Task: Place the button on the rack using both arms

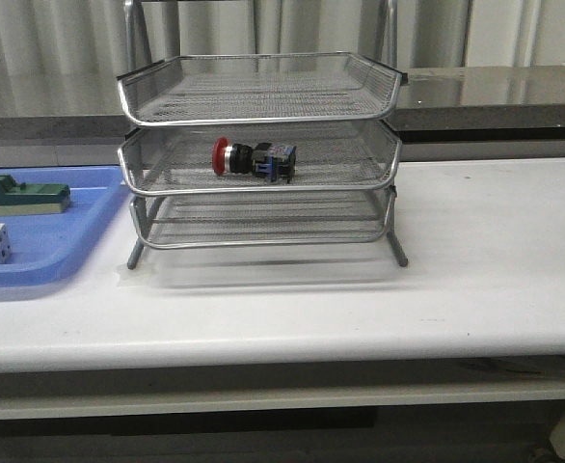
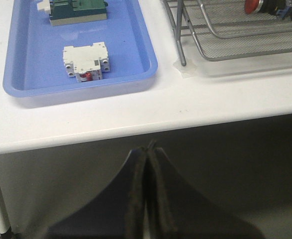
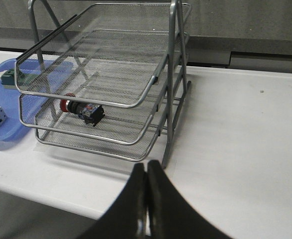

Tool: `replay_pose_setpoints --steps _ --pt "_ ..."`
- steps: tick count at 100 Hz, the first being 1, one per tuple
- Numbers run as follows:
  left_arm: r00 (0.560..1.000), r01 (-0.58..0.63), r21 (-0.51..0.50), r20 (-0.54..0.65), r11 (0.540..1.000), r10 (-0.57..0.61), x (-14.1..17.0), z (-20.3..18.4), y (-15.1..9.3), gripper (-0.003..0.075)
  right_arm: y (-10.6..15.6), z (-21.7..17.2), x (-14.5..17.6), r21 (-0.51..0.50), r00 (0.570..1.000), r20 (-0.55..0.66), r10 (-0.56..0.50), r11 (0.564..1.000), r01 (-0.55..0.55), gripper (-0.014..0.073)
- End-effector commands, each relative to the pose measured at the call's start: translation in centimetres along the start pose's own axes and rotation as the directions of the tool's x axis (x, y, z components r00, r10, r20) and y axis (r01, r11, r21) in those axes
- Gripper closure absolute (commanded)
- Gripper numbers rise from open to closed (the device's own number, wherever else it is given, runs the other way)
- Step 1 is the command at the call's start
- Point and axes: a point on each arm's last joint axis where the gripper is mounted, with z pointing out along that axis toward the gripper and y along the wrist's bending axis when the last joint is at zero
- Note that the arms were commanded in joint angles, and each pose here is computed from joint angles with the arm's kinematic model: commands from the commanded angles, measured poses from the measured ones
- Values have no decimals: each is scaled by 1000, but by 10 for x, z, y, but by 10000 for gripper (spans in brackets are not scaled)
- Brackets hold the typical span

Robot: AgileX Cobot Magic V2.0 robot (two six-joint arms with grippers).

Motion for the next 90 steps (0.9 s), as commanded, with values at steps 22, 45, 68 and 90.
replay_pose_setpoints --steps 22,45,68,90 --pt "996 16 9 82 1000 -17 -12 -4 -1 741 -4 -5 -14 53 995 100 -16 999 11 655" --pt "996 16 9 82 1000 -17 -12 -4 -1 741 -10 -17 -6 157 995 93 -30 987 15 655" --pt "996 16 9 82 1000 -17 -12 -4 -1 741 -17 -28 24 243 980 198 -29 970 -20 655" --pt "996 16 9 82 1000 -17 -12 -4 -1 741 -17 -35 69 258 948 309 -71 966 -12 655"
